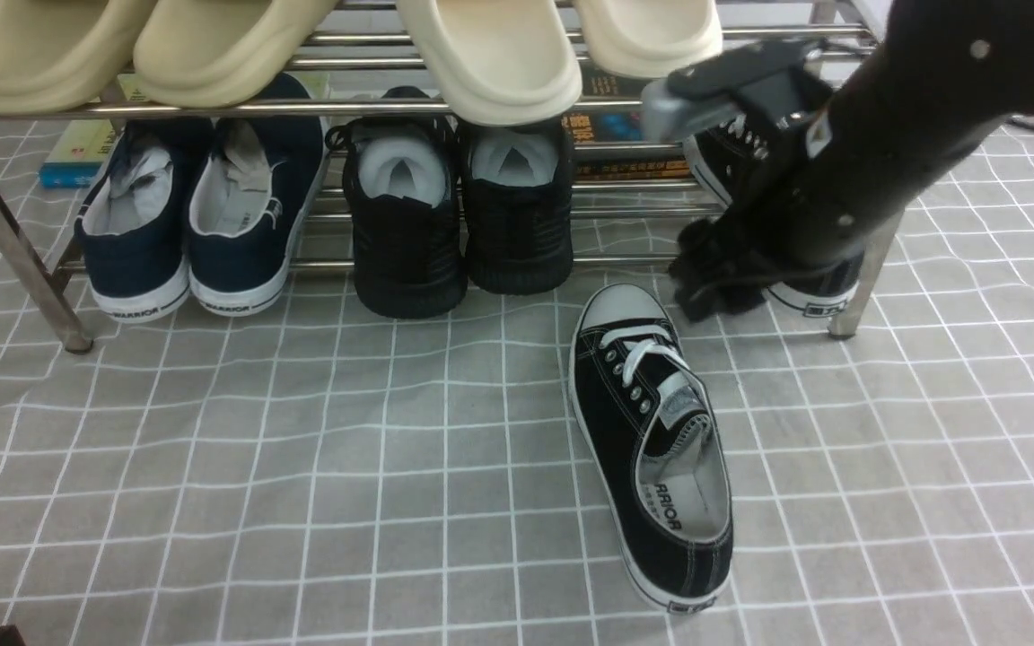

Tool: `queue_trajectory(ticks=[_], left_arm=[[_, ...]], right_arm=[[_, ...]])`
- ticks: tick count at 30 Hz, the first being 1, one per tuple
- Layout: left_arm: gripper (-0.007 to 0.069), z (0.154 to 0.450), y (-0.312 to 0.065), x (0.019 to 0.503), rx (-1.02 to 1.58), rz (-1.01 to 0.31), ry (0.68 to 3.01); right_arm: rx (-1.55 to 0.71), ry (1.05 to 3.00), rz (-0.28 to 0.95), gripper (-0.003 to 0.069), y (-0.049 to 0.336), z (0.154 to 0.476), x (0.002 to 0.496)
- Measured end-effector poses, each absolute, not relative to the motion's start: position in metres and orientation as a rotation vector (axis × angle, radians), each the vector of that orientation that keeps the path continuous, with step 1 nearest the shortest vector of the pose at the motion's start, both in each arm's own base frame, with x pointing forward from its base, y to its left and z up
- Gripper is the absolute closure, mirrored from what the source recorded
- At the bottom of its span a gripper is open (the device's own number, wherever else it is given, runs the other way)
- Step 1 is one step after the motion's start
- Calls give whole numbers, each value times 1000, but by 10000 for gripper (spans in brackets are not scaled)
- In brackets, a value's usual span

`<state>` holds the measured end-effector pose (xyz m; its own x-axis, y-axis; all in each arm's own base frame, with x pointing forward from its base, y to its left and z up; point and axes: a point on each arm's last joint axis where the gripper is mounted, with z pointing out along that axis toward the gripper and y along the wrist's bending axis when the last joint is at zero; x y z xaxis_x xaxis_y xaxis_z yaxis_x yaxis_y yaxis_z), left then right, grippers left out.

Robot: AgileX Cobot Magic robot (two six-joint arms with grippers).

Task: Take the shoes off the shelf with your hand from the grey coffee tablecloth.

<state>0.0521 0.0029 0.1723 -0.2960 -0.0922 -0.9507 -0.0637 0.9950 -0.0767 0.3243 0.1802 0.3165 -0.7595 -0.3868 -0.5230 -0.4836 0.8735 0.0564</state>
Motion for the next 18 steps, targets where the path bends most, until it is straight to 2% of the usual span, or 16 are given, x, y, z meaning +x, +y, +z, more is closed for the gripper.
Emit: queue_trajectory(ticks=[3,9,13,18], left_arm=[[385,172,3,52,-113,-28,1873],[385,172,3,52,-113,-28,1873],[385,172,3,52,-113,-28,1873],[385,172,3,52,-113,-28,1873]], right_arm=[[-580,2438,175,182,167,310,350],[-575,2412,78,232,156,285,377],[-581,2425,43,265,153,268,388],[-558,2424,31,281,150,267,391]])
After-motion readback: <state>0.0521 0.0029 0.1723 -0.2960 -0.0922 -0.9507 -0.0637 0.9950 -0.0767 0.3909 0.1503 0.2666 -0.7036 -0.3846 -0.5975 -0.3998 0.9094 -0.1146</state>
